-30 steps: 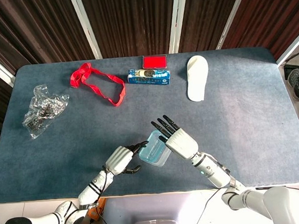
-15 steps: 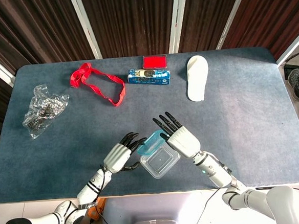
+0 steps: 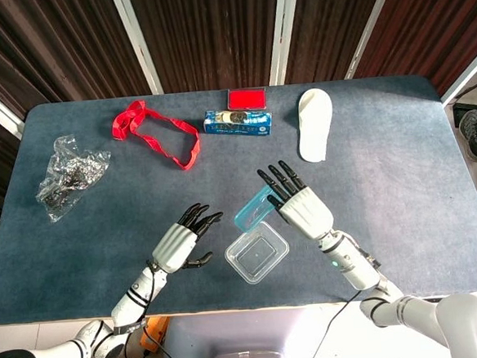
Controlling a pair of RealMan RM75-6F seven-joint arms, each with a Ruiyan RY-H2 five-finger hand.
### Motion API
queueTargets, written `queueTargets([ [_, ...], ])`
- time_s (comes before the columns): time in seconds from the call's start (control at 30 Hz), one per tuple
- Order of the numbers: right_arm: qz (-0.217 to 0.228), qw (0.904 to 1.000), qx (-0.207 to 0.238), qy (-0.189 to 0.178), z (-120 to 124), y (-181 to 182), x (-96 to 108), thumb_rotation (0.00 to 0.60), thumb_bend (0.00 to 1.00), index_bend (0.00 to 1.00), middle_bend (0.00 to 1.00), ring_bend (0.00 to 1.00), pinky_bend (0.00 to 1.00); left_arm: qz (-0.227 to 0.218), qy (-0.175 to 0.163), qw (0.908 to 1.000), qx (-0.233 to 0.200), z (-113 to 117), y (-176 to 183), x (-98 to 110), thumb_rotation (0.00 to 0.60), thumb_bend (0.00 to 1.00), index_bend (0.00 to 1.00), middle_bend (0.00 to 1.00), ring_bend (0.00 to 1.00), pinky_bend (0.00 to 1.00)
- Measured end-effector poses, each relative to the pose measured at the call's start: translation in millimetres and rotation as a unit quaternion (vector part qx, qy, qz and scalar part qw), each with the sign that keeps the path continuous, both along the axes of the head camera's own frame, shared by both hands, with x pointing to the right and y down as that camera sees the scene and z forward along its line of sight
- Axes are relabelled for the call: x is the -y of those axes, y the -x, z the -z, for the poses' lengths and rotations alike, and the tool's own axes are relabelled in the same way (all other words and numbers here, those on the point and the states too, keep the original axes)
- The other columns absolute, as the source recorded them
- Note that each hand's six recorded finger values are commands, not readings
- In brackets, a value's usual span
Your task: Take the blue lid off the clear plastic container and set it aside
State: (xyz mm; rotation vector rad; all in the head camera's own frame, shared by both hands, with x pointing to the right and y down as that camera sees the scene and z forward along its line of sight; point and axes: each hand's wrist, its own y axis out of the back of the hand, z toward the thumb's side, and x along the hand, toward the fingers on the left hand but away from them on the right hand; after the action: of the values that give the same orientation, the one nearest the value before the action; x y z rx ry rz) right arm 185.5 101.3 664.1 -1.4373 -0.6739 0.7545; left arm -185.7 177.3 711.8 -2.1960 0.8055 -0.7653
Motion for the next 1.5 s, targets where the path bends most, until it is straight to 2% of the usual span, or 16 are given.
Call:
queueTargets([
  [0.2, -0.027, 0.9982, -0.046, -0.026, 12, -51, 22, 0.6, 0.62, 0.78, 0.18, 0.0, 0.0, 0.021, -0.034, 0.9992, -0.005, 28, 29, 10, 0.6, 0.31, 0.0, 0.17, 0.0, 0.05],
  [0.33, -0.044, 0.995, -0.085, -0.03, 11, -86, 28, 0.6, 0.62, 0.78, 0.18, 0.0, 0.0, 0.038, -0.054, 0.9976, 0.023, 41, 62, 16, 0.6, 0.32, 0.0, 0.14, 0.0, 0.04],
  [0.53, -0.067, 0.9888, -0.132, -0.015, -1, -130, 24, 0.6, 0.62, 0.75, 0.18, 0.0, 0.0, 0.092, -0.065, 0.9902, 0.082, 53, 124, 18, 0.6, 0.32, 0.0, 0.1, 0.0, 0.01],
  [0.73, -0.062, 0.9856, -0.157, 0.008, -19, -146, 7, 0.6, 0.62, 0.69, 0.18, 0.0, 0.0, 0.14, -0.056, 0.9841, 0.094, 55, 162, 15, 0.6, 0.32, 0.0, 0.1, 0.0, 0.0],
  [0.93, -0.054, 0.9864, -0.153, 0.028, -27, -151, -9, 0.6, 0.62, 0.54, 0.18, 0.0, 0.0, 0.162, -0.057, 0.9799, 0.102, 55, 184, 10, 0.6, 0.32, 0.0, 0.08, 0.0, 0.0],
  [1.03, -0.05, 0.9875, -0.14, 0.052, -29, -159, -24, 0.6, 0.62, 0.47, 0.18, 0.0, 0.0, 0.181, -0.057, 0.9758, 0.109, 56, 203, 1, 0.6, 0.32, 0.0, 0.07, 0.0, 0.0],
  [1.1, -0.049, 0.9888, -0.125, 0.066, -27, -163, -34, 0.6, 0.56, 0.37, 0.15, 0.0, 0.0, 0.19, -0.058, 0.9739, 0.109, 58, 212, -4, 0.6, 0.32, 0.0, 0.06, 0.0, 0.0],
  [1.17, -0.051, 0.9883, -0.117, 0.083, -26, -168, -43, 0.6, 0.44, 0.25, 0.11, 0.0, 0.0, 0.198, -0.061, 0.9722, 0.109, 62, 219, -10, 0.6, 0.32, 0.0, 0.05, 0.0, 0.0],
  [1.27, -0.057, 0.9856, -0.112, 0.114, -25, -176, -56, 0.6, 0.3, 0.13, 0.07, 0.0, 0.0, 0.208, -0.062, 0.9698, 0.112, 68, 230, -19, 0.6, 0.32, 0.0, 0.03, 0.0, 0.0],
  [1.4, -0.068, 0.9818, -0.096, 0.149, -16, -185, -73, 0.6, 0.24, 0.05, 0.03, 0.0, 0.0, 0.222, -0.062, 0.9655, 0.121, 79, 246, -31, 0.6, 0.32, 0.0, 0.0, 0.0, 0.0],
  [1.5, -0.081, 0.9796, -0.082, 0.165, 0, -192, -85, 0.6, 0.22, 0.03, 0.0, 0.0, 0.0, 0.228, -0.061, 0.9611, 0.143, 88, 257, -40, 0.6, 0.32, 0.0, 0.0, 0.0, 0.0],
])
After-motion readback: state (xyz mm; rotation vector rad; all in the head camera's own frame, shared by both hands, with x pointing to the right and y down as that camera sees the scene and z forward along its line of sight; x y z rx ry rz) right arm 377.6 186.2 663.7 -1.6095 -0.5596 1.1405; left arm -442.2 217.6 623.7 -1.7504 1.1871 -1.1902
